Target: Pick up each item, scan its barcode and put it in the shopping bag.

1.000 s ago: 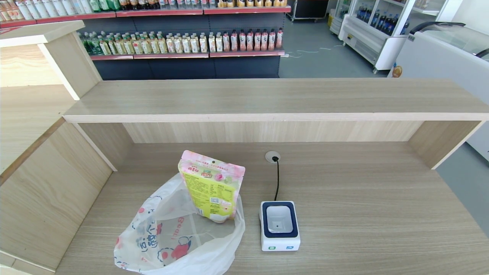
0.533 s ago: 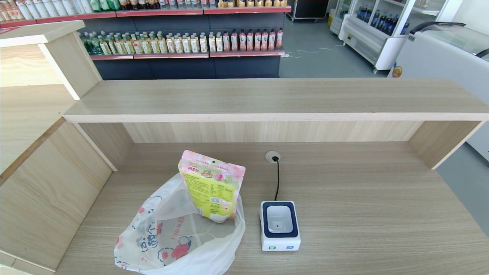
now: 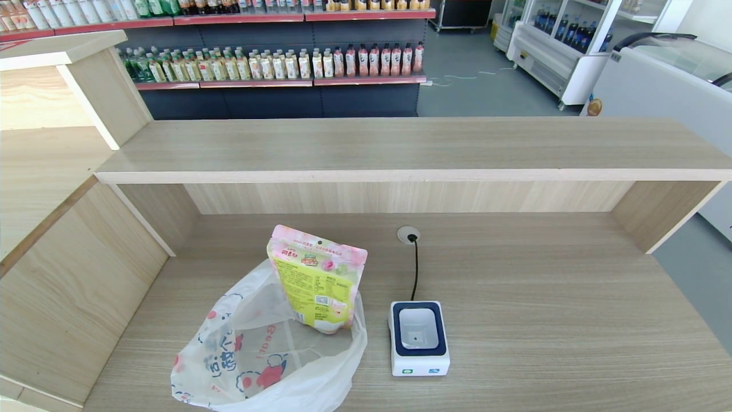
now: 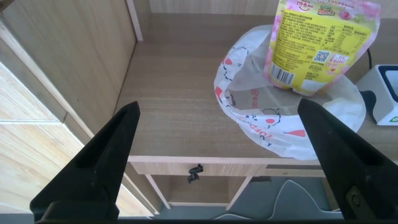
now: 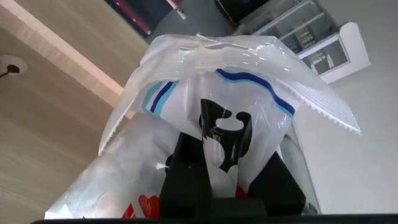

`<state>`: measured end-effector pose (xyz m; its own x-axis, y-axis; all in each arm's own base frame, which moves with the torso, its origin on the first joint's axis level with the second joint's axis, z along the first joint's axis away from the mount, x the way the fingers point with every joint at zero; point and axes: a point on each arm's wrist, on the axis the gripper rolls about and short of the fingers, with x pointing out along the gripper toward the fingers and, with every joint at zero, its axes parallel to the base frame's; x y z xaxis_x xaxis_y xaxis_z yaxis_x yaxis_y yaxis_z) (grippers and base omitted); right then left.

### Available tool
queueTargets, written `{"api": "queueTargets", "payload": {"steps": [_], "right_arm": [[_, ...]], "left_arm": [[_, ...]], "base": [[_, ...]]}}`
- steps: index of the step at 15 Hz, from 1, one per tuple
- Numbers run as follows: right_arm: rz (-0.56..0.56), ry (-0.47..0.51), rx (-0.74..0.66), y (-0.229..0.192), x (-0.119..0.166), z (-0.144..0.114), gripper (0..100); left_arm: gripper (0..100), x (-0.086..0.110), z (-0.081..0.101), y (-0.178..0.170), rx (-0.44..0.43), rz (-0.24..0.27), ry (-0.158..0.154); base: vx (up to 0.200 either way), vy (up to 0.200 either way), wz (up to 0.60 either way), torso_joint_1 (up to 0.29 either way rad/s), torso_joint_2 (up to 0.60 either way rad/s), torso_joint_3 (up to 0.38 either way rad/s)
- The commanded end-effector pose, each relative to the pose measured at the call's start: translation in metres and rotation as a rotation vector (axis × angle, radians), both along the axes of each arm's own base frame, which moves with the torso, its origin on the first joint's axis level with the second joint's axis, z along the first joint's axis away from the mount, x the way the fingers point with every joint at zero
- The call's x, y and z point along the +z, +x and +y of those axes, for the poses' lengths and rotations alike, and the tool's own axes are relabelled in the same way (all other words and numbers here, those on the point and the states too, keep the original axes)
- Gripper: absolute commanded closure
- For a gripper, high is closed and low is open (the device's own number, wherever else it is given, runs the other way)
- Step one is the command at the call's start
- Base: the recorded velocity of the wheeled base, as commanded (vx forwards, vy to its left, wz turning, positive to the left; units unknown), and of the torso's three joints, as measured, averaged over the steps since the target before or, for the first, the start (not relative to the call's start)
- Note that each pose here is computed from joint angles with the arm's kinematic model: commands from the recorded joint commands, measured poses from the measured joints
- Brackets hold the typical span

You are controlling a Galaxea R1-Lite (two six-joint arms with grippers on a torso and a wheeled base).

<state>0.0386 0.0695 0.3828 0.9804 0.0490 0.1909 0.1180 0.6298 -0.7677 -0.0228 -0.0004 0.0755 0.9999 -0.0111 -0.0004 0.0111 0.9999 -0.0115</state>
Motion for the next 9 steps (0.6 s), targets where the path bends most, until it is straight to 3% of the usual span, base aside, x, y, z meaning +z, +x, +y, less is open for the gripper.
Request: {"api": "queueTargets", "payload": {"steps": [1, 4, 6, 7, 9], "right_arm": [[-0.023, 0.023, 0.005, 0.019, -0.008, 0.01, 100], [0.064, 0.103, 0.281, 0.034, -0.02, 0.002, 100], [0.224, 0.134, 0.273, 0.039, -0.031, -0.011, 100], [0.383, 0.18, 0.268, 0.031, -0.047, -0.02, 100], [0.451, 0.194, 0.187, 0.024, -0.051, -0.033, 100]], "left_arm": [[0, 0.0, 0.0, 0.0, 0.0, 0.0, -0.001], [0, 0.0, 0.0, 0.0, 0.0, 0.0, -0.001], [0, 0.0, 0.0, 0.0, 0.0, 0.0, -0.001], [0, 0.0, 0.0, 0.0, 0.0, 0.0, -0.001], [0, 0.0, 0.0, 0.0, 0.0, 0.0, -0.001]], "base": [[0.0, 0.0, 0.0, 0.0, 0.0, 0.0], [0.0, 0.0, 0.0, 0.0, 0.0, 0.0], [0.0, 0.0, 0.0, 0.0, 0.0, 0.0], [0.0, 0.0, 0.0, 0.0, 0.0, 0.0], [0.0, 0.0, 0.0, 0.0, 0.0, 0.0]]}}
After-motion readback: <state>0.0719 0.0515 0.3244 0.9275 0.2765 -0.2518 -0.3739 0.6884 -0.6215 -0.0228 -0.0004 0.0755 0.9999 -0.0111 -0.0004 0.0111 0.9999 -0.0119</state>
